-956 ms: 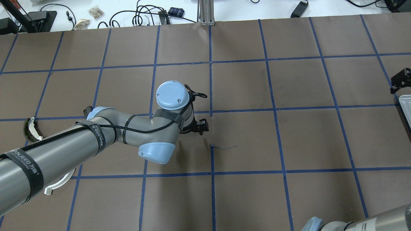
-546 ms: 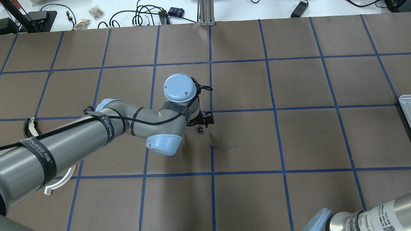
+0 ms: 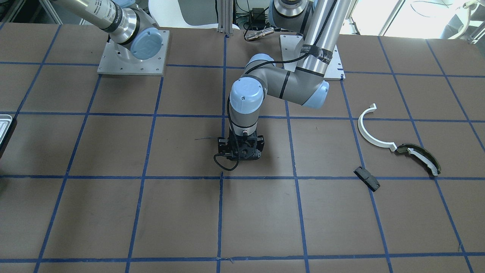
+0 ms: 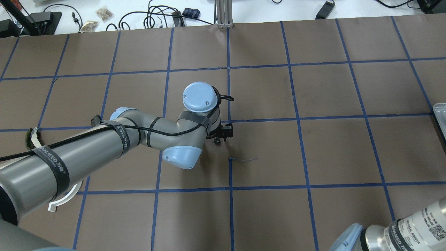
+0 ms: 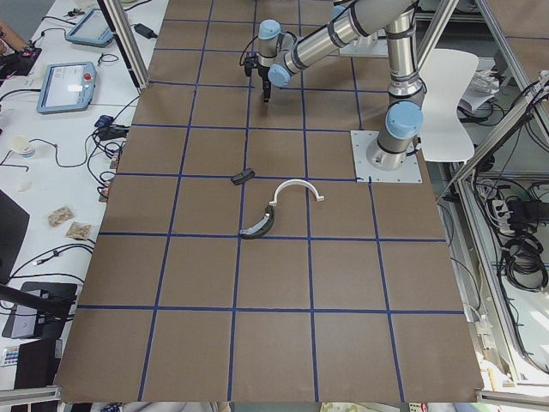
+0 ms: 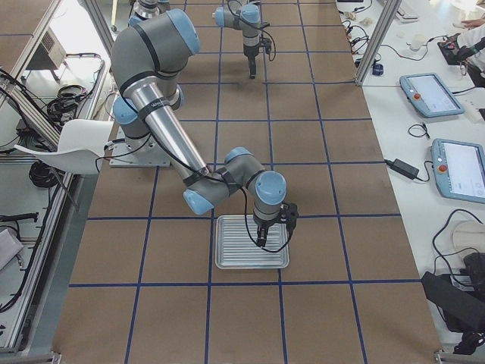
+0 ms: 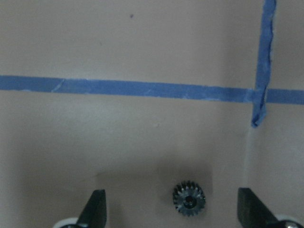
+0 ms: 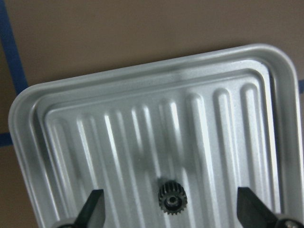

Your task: Place bearing gear from tray to pile

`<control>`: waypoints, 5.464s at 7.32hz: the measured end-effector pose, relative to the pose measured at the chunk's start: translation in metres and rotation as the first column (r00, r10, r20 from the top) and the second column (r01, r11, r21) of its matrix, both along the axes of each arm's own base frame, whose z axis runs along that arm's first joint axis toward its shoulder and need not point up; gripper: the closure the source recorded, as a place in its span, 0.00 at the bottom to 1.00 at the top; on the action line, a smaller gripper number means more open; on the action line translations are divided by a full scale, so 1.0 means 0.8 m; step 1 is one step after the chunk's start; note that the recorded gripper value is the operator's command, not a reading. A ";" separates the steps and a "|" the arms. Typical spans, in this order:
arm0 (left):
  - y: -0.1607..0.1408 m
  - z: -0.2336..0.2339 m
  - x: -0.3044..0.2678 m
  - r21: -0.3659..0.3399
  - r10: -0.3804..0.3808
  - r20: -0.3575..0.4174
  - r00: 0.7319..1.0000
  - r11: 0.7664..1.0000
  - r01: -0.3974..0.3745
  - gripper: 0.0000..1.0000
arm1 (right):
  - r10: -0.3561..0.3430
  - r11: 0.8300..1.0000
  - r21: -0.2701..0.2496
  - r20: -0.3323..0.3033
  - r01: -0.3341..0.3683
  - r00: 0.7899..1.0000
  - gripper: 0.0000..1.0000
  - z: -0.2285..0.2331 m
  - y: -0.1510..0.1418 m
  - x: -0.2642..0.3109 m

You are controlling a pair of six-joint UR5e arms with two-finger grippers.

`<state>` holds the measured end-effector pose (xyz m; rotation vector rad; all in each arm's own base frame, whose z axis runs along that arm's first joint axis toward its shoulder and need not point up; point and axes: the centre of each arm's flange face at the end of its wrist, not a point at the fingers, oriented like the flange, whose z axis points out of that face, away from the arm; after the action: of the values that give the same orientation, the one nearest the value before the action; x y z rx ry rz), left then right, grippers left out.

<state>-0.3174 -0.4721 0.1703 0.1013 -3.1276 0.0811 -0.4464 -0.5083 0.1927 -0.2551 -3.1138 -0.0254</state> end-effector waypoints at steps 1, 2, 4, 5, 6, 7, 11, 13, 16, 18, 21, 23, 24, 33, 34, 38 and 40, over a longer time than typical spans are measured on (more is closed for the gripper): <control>0.000 -0.001 0.000 0.001 0.000 0.001 1.000 1.000 0.000 0.89 | -0.001 1.000 0.005 0.003 0.001 1.000 0.38 -0.009 0.000 -0.001; 0.000 -0.002 0.000 0.002 0.000 0.002 1.000 1.000 0.000 0.96 | -0.002 1.000 0.011 0.007 0.002 1.000 0.47 -0.014 0.001 -0.001; -0.003 0.000 0.001 0.000 -0.004 0.003 1.000 1.000 0.004 0.99 | -0.001 1.000 0.021 0.005 0.001 1.000 0.66 -0.018 0.003 0.000; -0.005 0.011 0.004 -0.010 -0.009 0.000 1.000 1.000 0.009 0.99 | -0.001 1.000 0.025 0.005 0.001 1.000 0.81 -0.019 0.003 0.000; -0.010 0.025 0.016 -0.014 -0.019 0.002 1.000 1.000 0.019 1.00 | 0.000 1.000 0.027 0.006 0.000 1.000 1.00 -0.019 0.003 0.000; -0.019 0.045 0.043 -0.002 -0.019 0.009 1.000 1.000 0.019 1.00 | 0.000 1.000 0.029 0.009 0.000 1.000 1.00 -0.018 0.004 0.000; -0.079 0.063 0.295 0.128 -0.039 0.099 0.994 0.991 0.026 1.00 | 0.006 1.000 0.002 0.008 -0.006 1.000 1.00 0.064 -0.003 0.031; -0.080 0.057 0.444 0.175 -0.117 0.082 0.990 0.979 0.101 1.00 | -0.050 0.999 0.013 0.039 0.049 0.998 1.00 0.127 -0.030 0.119; -0.060 0.045 0.554 0.201 -0.200 0.043 0.979 0.961 0.187 0.25 | -0.136 0.990 0.038 0.043 0.135 0.990 1.00 0.169 -0.084 0.285; -0.056 0.041 0.569 0.206 -0.207 0.035 0.978 0.959 0.195 0.00 | -0.214 0.977 0.030 0.047 0.212 0.976 1.00 0.183 -0.110 0.423; -0.058 0.053 0.562 0.192 -0.211 0.040 0.977 0.961 0.199 0.00 | -0.306 0.951 0.057 0.080 0.302 0.949 1.00 0.172 -0.105 0.602; -0.064 0.088 0.516 0.145 -0.212 0.052 0.976 0.968 0.203 0.00 | -0.323 0.945 0.069 0.070 0.318 0.944 1.00 0.160 -0.085 0.726; -0.069 0.110 0.473 0.118 -0.186 0.066 0.980 0.977 0.178 0.00 | -0.317 0.947 0.071 0.070 0.312 0.946 1.00 0.148 -0.067 0.788; -0.051 0.382 0.181 0.055 -0.121 0.070 0.990 0.992 0.117 0.00 | -0.295 0.955 0.018 0.194 0.297 0.936 0.00 -0.009 0.050 1.011; -0.045 0.389 0.193 0.073 -0.100 0.057 0.993 0.993 0.096 0.00 | -0.291 0.954 -0.009 0.204 0.299 0.935 0.00 -0.001 0.042 1.007; -0.039 0.383 0.204 0.076 -0.040 0.021 0.999 0.996 0.038 0.00 | -0.241 0.967 -0.059 0.118 0.249 0.963 0.00 0.087 -0.011 0.881; -0.050 0.334 0.182 0.063 -0.011 0.008 1.000 0.998 0.010 0.00 | -0.162 0.987 0.001 0.074 0.163 0.984 0.00 0.161 -0.003 0.763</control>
<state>-0.1714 -0.5121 0.4374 0.0853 -3.1387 -0.0179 0.1642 -0.5110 0.3214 -0.5200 -3.1571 -0.0291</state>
